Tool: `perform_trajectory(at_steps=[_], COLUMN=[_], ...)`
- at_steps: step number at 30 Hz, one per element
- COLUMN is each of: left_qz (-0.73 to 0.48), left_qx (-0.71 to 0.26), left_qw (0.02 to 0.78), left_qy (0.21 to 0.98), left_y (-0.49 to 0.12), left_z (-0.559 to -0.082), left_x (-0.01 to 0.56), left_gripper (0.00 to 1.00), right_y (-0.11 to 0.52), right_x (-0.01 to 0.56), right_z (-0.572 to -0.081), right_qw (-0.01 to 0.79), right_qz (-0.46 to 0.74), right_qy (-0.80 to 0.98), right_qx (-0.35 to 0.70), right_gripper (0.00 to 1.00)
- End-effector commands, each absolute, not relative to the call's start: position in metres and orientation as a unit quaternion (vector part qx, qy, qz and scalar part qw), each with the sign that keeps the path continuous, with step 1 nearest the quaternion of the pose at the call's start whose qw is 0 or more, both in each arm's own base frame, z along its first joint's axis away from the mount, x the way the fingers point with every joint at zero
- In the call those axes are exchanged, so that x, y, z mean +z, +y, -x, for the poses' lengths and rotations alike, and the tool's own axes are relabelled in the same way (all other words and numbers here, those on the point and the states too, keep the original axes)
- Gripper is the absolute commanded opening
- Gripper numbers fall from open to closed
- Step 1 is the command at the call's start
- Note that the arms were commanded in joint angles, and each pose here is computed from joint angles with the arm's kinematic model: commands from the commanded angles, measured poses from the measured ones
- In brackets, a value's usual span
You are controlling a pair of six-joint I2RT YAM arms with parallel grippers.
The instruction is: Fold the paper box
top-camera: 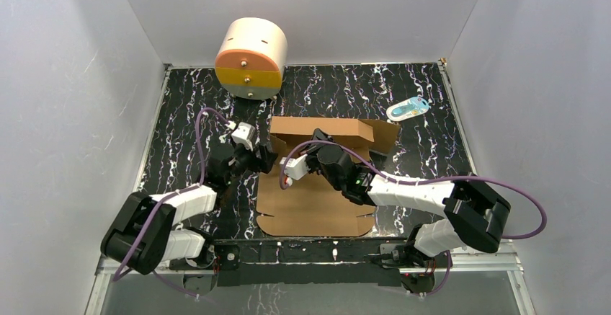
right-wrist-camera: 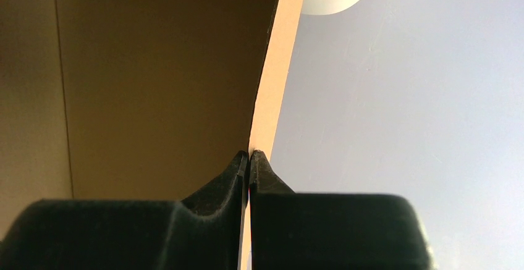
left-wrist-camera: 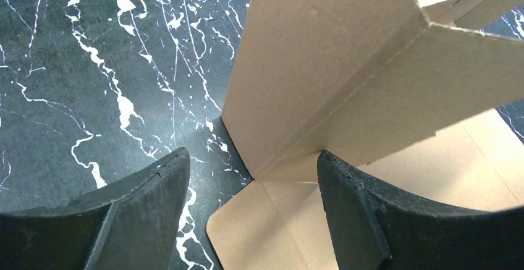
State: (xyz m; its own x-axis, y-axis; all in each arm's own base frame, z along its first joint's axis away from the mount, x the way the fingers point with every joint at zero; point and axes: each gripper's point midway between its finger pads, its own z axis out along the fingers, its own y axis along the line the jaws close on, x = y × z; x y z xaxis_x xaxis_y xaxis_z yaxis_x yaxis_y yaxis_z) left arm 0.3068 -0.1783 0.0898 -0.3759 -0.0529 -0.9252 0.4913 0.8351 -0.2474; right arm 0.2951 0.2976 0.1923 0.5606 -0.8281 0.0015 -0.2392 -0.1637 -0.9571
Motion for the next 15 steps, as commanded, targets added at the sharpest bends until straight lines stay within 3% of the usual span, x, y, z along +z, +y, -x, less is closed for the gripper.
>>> perform_trajectory(at_steps=[1,10,15], left_qz=[-0.136,-0.117,-0.105], left_qx=[-0.268,-0.274,-0.261], left_qw=[0.604,0.625,0.637], left_qy=[0.738,0.721,0.717], left_y=[-0.189,-0.191,-0.188], left_z=[-0.329,-0.341,-0.35], left_x=[0.133,0.136,0.135], left_gripper=[0.72,0.7,0.63], right_y=[0.316,0.32,0.323], right_x=[0.172,0.172,0.167], right_z=[-0.28,-0.278,-0.277], right_qw=[0.511,0.508,0.503], right_qz=[0.746,0.751,0.755], right_qy=[0.366,0.37,0.373], right_qx=[-0.22,-0.202,-0.193], right_gripper=[0.11,0.1,0.1])
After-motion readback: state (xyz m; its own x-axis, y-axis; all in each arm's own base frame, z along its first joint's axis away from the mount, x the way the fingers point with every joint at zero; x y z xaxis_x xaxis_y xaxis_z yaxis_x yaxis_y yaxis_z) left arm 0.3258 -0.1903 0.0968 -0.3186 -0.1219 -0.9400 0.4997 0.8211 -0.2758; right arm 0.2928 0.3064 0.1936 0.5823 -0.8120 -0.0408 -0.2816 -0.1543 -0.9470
